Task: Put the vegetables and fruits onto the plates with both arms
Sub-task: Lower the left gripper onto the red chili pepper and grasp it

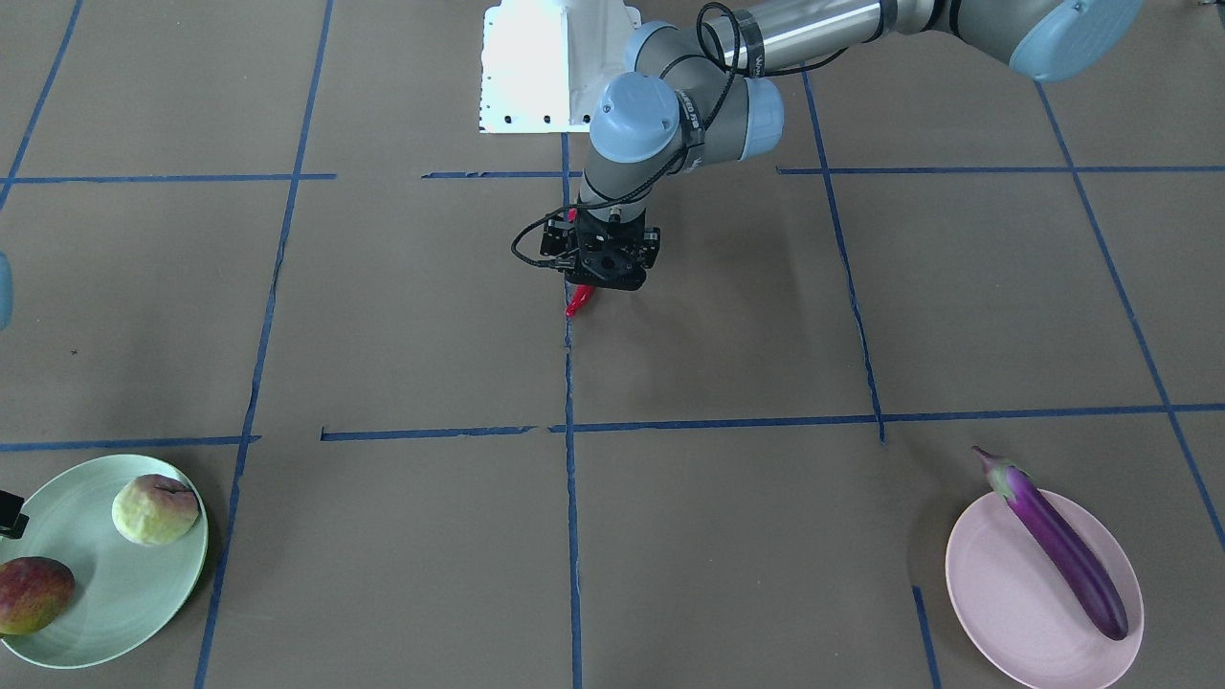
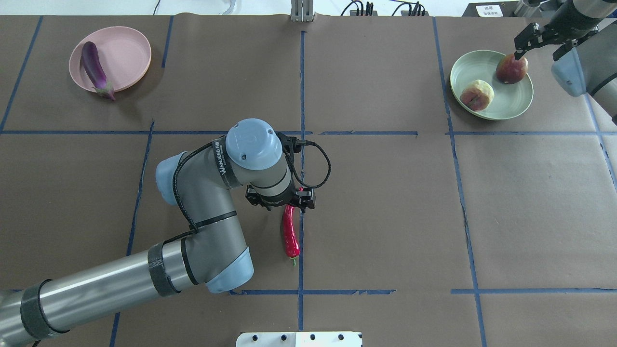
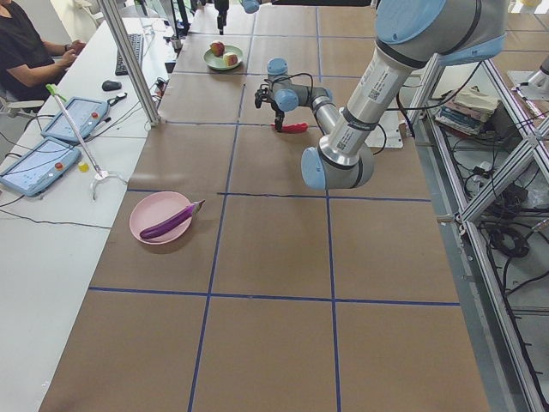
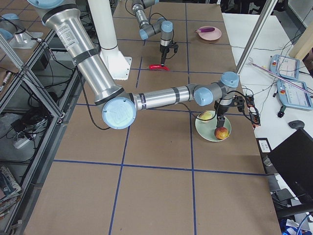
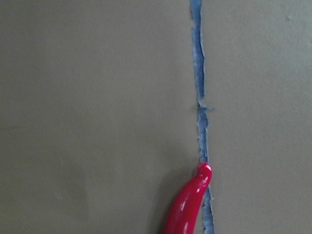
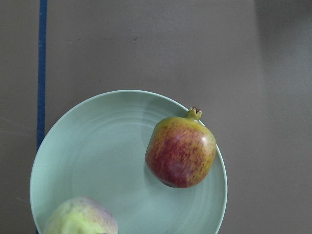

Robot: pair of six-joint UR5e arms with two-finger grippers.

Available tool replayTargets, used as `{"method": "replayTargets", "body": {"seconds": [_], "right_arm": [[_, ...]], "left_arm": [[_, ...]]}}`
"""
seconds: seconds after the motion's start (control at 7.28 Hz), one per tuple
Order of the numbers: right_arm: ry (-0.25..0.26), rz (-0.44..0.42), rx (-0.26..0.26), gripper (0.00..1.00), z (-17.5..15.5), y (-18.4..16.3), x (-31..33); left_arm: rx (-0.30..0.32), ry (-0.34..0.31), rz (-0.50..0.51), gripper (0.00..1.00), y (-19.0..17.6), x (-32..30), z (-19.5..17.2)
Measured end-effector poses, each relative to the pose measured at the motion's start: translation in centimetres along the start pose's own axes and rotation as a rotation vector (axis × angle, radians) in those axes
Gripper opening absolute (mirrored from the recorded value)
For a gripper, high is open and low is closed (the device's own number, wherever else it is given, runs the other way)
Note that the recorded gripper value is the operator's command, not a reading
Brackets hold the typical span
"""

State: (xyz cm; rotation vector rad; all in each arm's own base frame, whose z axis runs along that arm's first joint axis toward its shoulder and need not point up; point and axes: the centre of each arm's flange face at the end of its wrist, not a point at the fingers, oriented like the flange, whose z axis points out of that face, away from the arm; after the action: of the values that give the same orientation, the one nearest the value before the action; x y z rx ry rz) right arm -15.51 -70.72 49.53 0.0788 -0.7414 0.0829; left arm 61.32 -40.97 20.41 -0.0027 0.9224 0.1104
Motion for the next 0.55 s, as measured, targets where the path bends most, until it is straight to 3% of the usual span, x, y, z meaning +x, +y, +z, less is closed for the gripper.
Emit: {"method": "replayTargets", "body": {"seconds": [0.41, 0.55], "right_arm": [[-0.005, 0.0, -0.003, 1.0, 0.0, 0.0, 0.0], [-0.005, 0.0, -0.004, 1.0, 0.0, 0.0, 0.0]], "left_arm": [[-0.024, -0.011, 0.009, 0.53, 1.5, 0.6, 1.0], [-0.027, -0.012, 0.01, 0.35, 1.7, 0.6, 1.1]]}}
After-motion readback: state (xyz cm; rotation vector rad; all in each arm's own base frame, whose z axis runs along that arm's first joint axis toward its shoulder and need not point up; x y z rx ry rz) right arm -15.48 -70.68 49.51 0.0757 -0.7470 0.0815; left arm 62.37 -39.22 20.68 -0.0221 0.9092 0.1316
